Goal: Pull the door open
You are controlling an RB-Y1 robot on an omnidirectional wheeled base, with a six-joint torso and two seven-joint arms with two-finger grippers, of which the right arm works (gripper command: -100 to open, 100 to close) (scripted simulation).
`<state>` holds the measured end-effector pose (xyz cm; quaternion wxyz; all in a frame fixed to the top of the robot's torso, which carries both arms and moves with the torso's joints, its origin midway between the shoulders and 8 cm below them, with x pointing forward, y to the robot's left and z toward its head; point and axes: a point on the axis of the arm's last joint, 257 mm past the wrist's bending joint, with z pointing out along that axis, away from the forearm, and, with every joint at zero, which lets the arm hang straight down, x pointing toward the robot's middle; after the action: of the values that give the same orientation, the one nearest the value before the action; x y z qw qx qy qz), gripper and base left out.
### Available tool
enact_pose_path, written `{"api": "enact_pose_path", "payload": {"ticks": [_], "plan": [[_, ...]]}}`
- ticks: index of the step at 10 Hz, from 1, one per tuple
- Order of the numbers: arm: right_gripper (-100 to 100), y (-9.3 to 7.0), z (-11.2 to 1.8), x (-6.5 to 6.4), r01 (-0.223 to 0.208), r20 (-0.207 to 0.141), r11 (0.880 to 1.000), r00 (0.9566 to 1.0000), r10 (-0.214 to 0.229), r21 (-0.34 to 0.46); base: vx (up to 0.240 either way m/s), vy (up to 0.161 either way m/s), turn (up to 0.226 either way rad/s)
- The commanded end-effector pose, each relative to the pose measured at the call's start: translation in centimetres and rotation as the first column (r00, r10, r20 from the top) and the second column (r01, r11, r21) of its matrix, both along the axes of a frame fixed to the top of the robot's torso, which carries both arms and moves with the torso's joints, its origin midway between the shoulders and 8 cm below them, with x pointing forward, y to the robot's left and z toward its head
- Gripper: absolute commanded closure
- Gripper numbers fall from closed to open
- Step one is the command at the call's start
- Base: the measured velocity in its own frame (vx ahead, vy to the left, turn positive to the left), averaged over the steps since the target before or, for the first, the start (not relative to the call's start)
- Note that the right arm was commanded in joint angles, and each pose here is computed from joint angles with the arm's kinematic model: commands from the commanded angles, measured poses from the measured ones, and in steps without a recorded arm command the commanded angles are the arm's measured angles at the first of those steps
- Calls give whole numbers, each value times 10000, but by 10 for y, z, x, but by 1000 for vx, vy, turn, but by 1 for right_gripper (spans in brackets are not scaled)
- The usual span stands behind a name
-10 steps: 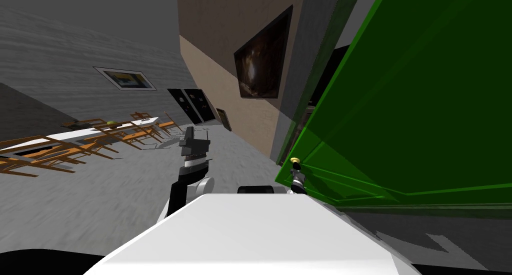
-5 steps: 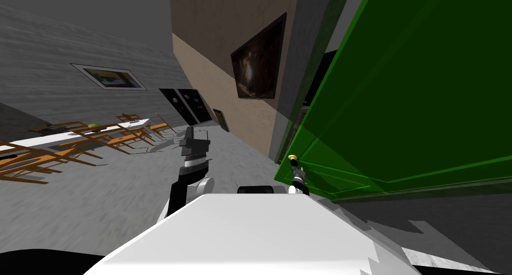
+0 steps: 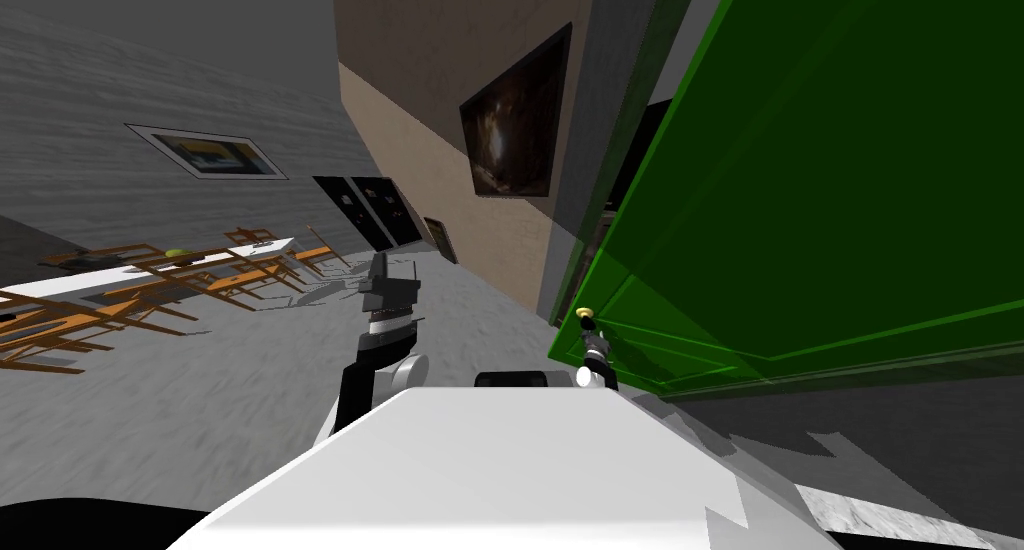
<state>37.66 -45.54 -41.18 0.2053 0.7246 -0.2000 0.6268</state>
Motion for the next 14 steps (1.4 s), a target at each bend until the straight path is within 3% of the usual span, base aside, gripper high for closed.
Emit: {"api": "enact_pose_path", "payload": {"ticks": [1,3,4,6,7,8,9,14], "plan": [[-100,10,14,20,-238,381,9997,9990,238,-21,-7,10,-18],[-100,10,14,20,-238,381,9997,9990,238,-21,-2,3,4],[-100,9,17,29,-326,338,9995,9989,324,43,-20,20,-62],[-100,9,17,29,-326,338,9995,9989,324,43,-10,17,-12],[-100,9,20,36,-396,308,9992,9988,393,90,-4,12,-52],[-100,-1,4,16,-157,-109,9998,9998,158,126,2,-19,-60],[100,-1,4,16,-157,-109,9998,9998,158,126,5,-16,40],[100,-1,4,16,-157,-109,9998,9998,158,126,1,8,2]]}}
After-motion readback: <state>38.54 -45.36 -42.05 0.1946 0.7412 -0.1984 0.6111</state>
